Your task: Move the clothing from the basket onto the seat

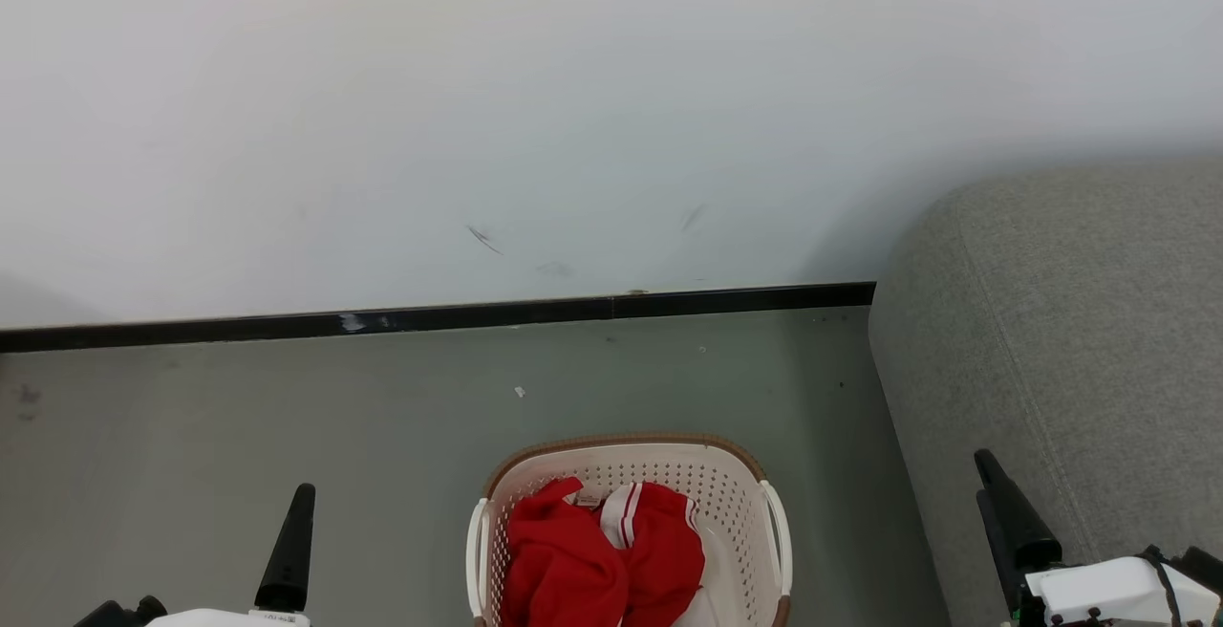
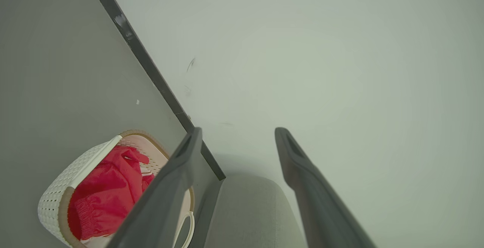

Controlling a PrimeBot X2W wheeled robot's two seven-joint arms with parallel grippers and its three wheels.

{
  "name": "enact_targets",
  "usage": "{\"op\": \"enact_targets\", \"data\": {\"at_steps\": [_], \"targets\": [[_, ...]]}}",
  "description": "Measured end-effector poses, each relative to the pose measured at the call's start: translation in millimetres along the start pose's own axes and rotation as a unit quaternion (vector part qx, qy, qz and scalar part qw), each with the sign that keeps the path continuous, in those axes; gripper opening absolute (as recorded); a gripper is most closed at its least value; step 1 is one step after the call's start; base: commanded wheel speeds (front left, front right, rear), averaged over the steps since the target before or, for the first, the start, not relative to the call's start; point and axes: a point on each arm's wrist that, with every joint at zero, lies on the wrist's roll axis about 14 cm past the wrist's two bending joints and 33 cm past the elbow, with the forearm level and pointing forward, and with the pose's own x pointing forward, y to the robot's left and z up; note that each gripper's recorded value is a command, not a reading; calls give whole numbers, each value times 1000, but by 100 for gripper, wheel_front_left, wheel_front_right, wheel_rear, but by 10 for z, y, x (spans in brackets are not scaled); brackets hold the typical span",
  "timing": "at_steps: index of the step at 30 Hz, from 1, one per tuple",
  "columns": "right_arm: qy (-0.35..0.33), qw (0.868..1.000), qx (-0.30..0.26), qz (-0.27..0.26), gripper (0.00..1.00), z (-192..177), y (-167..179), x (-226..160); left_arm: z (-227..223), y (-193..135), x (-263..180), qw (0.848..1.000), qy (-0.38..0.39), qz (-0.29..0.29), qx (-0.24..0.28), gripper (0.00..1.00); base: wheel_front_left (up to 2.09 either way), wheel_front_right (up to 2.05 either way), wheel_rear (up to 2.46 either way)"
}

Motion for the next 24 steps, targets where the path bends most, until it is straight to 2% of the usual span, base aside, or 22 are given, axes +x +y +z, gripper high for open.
{"op": "enact_targets", "data": {"at_steps": [12,18,24], "targets": [[3,990,-133,36,100,-51,186,22,22,-163,20,993,-5,-24,118,100,0,0,0],[9,978,-204,51,100,-111,248,22,24,-239,31,982,-9,-31,188,100,0,0,0],[8,962,-264,68,100,-156,327,18,36,-269,23,961,-11,-34,275,100,0,0,0]]}}
